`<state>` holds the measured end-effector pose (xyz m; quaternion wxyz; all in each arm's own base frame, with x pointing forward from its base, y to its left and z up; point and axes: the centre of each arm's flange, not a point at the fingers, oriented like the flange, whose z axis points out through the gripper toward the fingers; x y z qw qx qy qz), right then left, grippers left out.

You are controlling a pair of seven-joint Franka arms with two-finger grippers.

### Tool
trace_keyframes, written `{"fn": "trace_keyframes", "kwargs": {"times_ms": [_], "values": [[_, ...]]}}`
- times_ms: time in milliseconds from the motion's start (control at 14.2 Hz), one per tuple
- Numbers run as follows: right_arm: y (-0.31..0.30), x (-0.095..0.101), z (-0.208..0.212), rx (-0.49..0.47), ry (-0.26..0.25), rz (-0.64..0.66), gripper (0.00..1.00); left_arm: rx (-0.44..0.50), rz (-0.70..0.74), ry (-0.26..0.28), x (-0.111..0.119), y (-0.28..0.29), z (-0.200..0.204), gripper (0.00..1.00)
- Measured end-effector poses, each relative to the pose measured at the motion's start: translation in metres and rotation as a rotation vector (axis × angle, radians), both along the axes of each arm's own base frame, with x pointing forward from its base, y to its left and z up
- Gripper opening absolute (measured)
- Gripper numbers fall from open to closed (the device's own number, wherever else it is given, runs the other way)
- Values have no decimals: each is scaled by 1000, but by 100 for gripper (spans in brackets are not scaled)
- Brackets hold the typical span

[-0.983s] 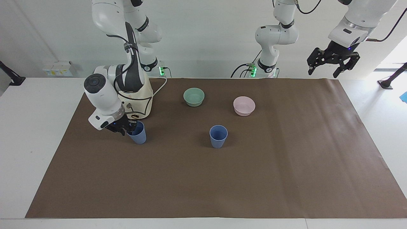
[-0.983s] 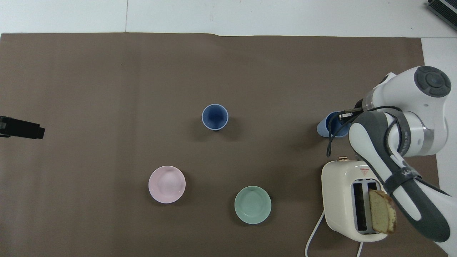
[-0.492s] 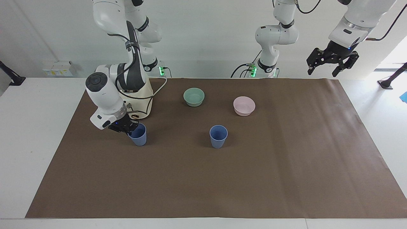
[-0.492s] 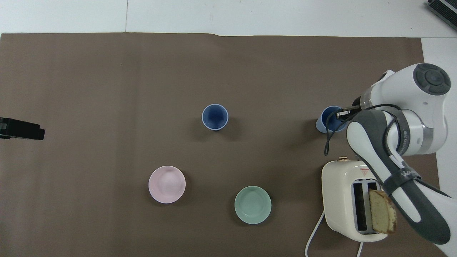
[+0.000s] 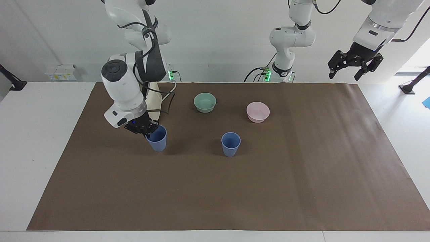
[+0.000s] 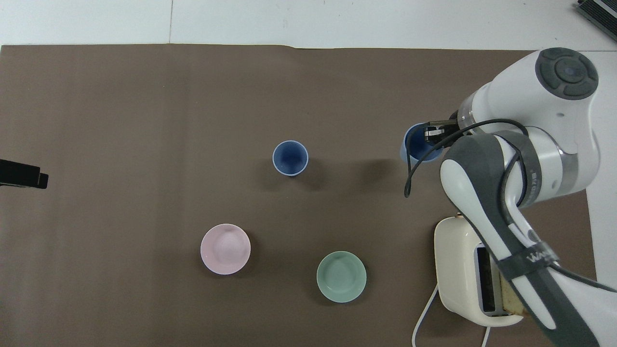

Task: Stack blue cups with both arms
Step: 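Lift the blue cup with the right gripper over the placed cup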

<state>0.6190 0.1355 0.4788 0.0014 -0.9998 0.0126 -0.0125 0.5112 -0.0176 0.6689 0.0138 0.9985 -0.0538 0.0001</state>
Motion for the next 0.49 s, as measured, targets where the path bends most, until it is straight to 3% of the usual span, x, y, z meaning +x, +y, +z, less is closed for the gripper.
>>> {"fn": "trace_keyframes", "kwargs": {"times_ms": [492], "values": [[132,-35,34,45,-25,-66,6,0,-1,1,0,0,0,100]]}}
